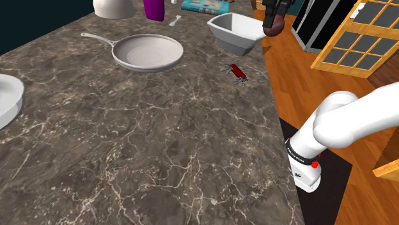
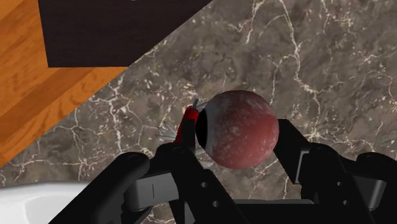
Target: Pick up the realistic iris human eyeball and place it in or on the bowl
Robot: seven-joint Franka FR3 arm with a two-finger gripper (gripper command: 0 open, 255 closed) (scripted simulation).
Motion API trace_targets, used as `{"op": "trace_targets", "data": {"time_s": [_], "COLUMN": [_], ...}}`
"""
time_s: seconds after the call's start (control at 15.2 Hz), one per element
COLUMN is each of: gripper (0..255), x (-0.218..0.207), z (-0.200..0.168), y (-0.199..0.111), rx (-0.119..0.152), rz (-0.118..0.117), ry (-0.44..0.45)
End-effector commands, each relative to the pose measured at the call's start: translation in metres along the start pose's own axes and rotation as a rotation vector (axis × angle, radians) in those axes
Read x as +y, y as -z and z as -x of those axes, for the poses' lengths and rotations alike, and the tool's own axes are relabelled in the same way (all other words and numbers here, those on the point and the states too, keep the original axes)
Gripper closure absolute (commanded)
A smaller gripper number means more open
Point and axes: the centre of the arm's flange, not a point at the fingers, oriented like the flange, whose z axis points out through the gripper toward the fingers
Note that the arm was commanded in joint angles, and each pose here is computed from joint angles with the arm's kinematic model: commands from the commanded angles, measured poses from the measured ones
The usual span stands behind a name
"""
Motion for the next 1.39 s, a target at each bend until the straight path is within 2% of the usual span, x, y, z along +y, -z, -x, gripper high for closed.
{"op": "trace_targets", "data": {"time_s": [0.0,1.32], "gripper": [255,255], "x": [0.019,0.207], "z": [-0.019,-0.199], "y": [0.003,0.045], "rx": [0.000,0.000], "rz": [0.001,0.001], "ry": [0.001,0.001]}}
